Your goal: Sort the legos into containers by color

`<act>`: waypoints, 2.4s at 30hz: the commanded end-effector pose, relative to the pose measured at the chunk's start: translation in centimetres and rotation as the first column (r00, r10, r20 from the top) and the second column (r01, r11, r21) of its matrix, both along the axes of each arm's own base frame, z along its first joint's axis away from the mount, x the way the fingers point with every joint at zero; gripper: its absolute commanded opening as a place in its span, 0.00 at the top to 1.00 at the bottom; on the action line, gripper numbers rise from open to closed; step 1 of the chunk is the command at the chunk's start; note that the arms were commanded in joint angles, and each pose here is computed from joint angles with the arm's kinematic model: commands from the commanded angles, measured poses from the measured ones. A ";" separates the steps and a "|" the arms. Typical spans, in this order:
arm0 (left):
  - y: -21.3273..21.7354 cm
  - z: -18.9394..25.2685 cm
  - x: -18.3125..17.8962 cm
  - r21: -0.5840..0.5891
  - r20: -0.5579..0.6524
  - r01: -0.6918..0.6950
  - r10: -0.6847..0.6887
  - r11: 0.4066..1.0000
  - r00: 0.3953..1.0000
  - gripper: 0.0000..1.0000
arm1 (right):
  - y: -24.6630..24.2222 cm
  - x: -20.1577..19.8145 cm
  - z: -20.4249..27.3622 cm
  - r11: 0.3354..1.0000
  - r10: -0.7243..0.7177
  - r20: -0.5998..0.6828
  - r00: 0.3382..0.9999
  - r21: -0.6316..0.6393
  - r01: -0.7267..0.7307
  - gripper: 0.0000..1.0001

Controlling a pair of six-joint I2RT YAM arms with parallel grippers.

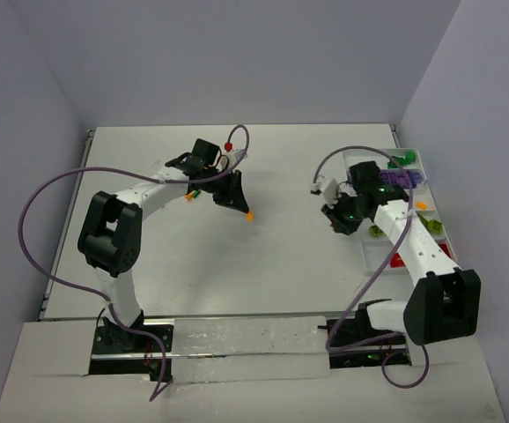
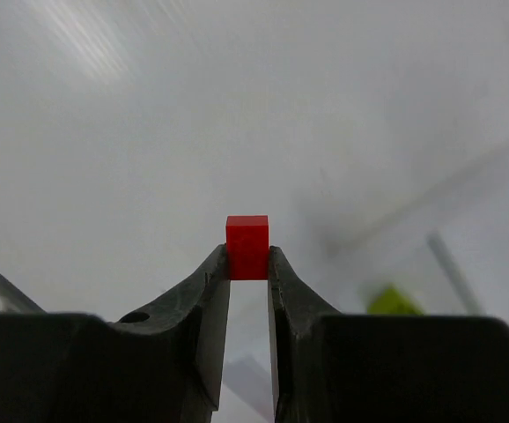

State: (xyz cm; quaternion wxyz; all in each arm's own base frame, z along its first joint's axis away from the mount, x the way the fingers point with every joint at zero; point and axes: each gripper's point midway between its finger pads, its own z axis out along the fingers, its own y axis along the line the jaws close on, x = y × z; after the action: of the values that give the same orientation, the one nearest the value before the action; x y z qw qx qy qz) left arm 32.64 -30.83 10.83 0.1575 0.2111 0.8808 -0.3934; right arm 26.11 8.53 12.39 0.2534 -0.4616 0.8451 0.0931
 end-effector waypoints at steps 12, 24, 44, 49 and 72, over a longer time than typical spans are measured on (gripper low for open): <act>-0.8 4.9 1.9 -0.039 0.110 0.062 -0.058 0.997 0.992 1.00 | -22.0 -7.7 -2.5 0.796 -0.467 -0.221 0.856 -0.527 0.298 1.00; 0.8 5.6 2.9 -0.008 0.126 0.045 -0.043 0.999 0.991 1.00 | -22.5 -6.6 -5.2 0.790 -0.512 -0.266 0.817 -0.520 0.326 1.00; 2.4 5.9 3.8 -0.001 0.114 0.022 -0.022 1.000 0.993 1.00 | -18.9 -6.4 -5.8 0.853 -0.435 -0.361 0.825 -0.457 0.251 0.35; 2.5 6.9 3.7 -0.102 0.085 0.018 -0.010 0.995 0.996 1.00 | -17.3 -4.5 -2.5 0.869 -0.405 -0.292 0.866 -0.418 0.266 0.29; 2.6 15.8 -2.8 -0.647 0.078 0.172 -0.159 0.743 0.984 1.00 | 18.6 1.0 12.8 0.737 0.310 -0.337 0.889 0.676 -0.001 0.46</act>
State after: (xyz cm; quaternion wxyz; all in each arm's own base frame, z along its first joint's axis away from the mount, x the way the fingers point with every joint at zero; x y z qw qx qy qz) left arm 31.60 -28.53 21.54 0.1287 0.1233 0.7271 -0.6630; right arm 28.40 23.77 22.09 0.2356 -0.4221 0.7952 0.3661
